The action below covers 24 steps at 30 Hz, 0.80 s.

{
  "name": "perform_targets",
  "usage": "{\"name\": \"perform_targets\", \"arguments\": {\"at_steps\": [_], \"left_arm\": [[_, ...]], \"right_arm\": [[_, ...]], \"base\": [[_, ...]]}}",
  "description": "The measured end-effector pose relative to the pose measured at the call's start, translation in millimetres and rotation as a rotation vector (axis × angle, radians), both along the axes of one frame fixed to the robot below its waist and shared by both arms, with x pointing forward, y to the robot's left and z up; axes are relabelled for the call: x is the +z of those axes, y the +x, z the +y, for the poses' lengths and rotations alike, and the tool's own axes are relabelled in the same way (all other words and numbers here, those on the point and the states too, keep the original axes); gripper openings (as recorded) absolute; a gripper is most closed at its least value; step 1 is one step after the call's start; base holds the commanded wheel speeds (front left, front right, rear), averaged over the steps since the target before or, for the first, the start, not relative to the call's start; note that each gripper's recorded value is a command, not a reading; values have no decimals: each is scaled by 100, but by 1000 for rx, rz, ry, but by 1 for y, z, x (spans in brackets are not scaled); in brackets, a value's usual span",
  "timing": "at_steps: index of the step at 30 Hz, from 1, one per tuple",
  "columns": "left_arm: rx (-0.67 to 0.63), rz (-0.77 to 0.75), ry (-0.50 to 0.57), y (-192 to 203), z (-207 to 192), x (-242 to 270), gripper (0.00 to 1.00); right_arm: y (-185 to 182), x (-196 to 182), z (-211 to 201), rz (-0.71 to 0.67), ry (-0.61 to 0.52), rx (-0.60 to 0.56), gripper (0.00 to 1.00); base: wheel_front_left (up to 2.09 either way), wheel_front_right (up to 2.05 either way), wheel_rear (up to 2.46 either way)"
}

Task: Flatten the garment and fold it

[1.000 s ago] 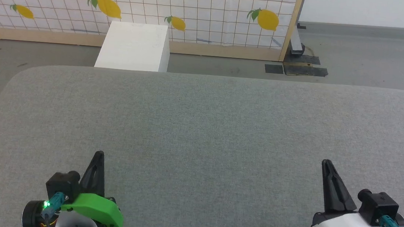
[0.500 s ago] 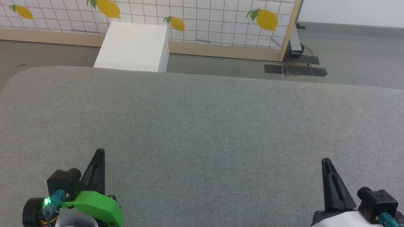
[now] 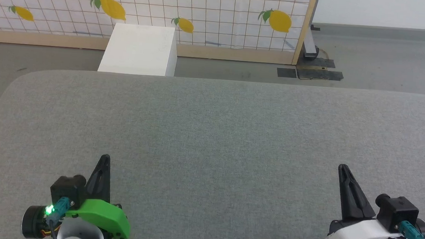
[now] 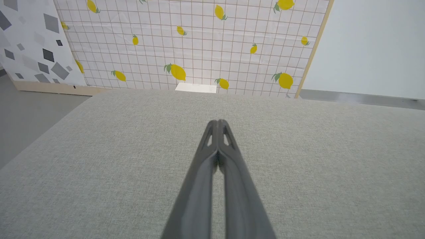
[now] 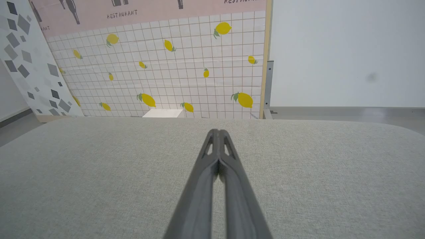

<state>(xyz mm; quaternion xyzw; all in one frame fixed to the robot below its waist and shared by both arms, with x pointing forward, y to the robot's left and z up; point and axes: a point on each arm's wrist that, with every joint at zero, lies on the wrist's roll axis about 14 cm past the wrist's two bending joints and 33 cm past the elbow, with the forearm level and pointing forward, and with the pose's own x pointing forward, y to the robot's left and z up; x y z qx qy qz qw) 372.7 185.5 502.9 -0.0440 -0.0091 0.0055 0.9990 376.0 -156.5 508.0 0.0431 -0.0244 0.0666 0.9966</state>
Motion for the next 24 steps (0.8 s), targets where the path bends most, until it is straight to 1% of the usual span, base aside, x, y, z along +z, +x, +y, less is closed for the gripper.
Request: {"name": "perform_targets", "arguments": {"at_steps": [19, 24], "left_arm": [[-10, 0, 14, 1, -4, 6, 0], [-13, 0, 32, 2, -5, 8, 0]], "right_arm": [[1, 5, 0, 6, -24, 3, 0], [1, 7, 0, 6, -34, 4, 0]], "base": [[0, 0, 0], [0, 0, 0]]}}
